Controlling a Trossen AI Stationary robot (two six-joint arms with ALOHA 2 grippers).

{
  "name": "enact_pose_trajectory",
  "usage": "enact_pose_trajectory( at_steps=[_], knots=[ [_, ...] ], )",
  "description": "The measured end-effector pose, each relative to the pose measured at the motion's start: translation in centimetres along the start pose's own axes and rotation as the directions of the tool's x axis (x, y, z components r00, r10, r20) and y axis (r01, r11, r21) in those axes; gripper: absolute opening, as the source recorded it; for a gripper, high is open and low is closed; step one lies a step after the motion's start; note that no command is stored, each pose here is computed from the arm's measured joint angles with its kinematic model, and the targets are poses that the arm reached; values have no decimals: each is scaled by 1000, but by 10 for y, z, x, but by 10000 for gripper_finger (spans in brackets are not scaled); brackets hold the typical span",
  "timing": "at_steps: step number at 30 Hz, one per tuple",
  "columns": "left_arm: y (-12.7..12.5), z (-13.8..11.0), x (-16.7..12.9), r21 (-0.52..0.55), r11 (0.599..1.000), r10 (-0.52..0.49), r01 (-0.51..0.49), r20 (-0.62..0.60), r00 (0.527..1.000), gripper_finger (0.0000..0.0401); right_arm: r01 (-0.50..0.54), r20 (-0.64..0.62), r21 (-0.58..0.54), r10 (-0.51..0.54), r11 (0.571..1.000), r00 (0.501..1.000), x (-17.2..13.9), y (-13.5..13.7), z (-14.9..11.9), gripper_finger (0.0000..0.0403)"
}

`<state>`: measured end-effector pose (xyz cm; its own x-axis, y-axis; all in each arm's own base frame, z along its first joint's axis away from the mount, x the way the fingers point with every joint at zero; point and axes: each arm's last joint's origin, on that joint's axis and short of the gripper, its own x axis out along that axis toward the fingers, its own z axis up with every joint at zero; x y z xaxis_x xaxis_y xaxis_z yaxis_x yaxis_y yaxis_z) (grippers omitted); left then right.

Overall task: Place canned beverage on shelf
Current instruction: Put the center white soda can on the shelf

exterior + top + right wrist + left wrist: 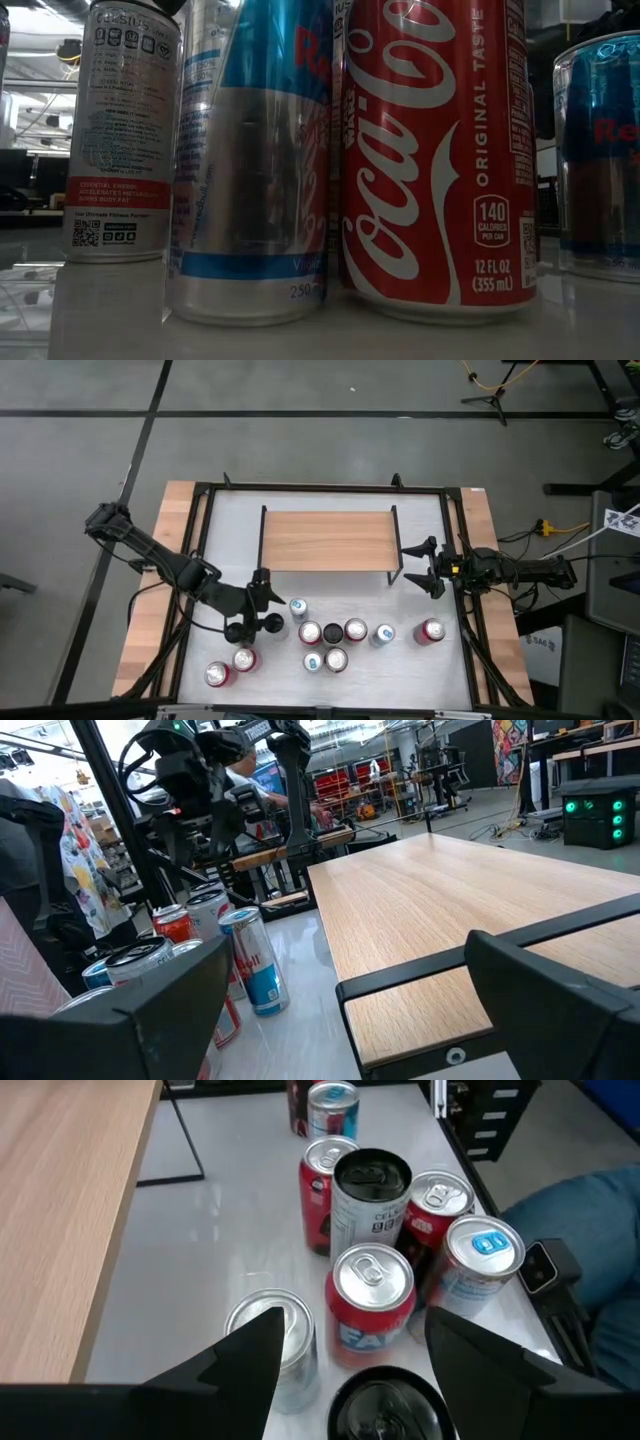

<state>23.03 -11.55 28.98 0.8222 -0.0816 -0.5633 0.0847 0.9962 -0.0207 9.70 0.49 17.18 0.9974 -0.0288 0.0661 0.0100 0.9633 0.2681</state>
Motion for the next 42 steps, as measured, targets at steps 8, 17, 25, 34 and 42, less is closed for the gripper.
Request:
enact_pose_trajectory(
  at_steps=[8, 17, 25, 34, 42],
  knots=[
    [-1, 3, 0, -11, 1000, -7, 8, 32, 999, 236, 0, 0, 0, 0, 1000, 1000, 0, 0, 0, 392],
    [-3, 2, 0, -36, 995, -89, 90, 9, 996, 236, 0, 0, 0, 0, 1000, 1000, 0, 0, 0, 392],
    [-4, 2, 0, -59, 992, -109, 109, 2, 994, 236, -1, 0, 0, 1, 1000, 1000, 0, 0, 0, 392],
    [-3, 3, 0, -79, 993, -87, 88, 12, 996, 238, 0, 0, 0, 0, 1000, 1000, 0, 0, 0, 392],
    [-2, 2, 0, -131, 990, -57, 58, 9, 998, 305, 0, 0, 0, 0, 1000, 1000, 0, 0, 0, 392]
  ],
)
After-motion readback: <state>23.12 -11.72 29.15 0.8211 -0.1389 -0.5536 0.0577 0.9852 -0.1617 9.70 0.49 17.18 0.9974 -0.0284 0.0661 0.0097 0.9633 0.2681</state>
